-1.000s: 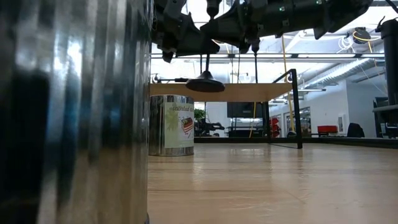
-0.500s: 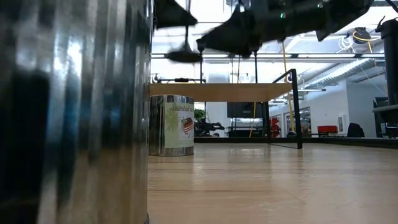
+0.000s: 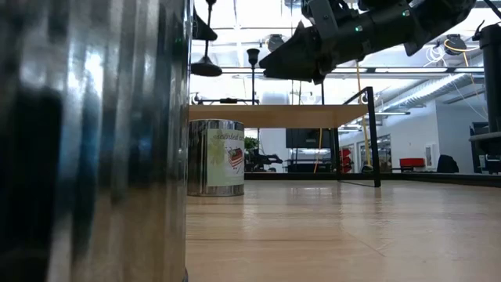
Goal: Pick & Place candle stick holders
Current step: Put the black candle holder on the shelf
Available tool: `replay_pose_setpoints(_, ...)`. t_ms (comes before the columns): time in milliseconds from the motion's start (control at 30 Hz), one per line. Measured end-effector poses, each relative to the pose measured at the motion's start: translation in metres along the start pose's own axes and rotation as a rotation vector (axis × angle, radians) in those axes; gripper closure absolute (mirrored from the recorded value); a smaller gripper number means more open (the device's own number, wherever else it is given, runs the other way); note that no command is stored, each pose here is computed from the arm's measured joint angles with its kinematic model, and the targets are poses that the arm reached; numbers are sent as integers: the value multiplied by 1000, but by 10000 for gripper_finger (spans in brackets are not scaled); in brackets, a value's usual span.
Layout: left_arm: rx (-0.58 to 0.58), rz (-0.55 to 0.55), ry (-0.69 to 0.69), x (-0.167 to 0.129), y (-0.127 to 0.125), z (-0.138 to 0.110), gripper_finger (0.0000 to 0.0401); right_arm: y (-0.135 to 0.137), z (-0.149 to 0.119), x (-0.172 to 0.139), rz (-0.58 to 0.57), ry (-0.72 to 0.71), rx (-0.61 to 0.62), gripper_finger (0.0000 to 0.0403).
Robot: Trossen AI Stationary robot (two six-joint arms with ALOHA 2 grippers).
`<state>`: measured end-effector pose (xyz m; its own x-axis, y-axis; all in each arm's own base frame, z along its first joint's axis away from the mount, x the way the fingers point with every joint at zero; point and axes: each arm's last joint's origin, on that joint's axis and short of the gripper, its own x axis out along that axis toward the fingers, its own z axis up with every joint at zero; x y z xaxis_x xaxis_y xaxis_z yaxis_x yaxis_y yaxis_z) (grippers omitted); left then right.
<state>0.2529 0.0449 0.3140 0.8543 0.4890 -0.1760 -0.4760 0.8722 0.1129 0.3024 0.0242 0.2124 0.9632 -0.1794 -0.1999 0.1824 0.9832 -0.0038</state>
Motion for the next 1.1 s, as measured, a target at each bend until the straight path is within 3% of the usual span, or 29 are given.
replay_pose_setpoints(233,-75,84,67,29,55,-16,386,0,-1,0,0,10,-3,217)
replay_pose_setpoints(500,-158,171,141,56,88,-40,386,0,-2,0,0,19,-6,218)
replay_pose_setpoints(733,-165,173,146,77,94,-55,381,0,-2,0,0,22,-7,221)
replay_pose_setpoints(1100,-123,159,241,76,88,-65,338,0,-3,0,-1,38,0,222)
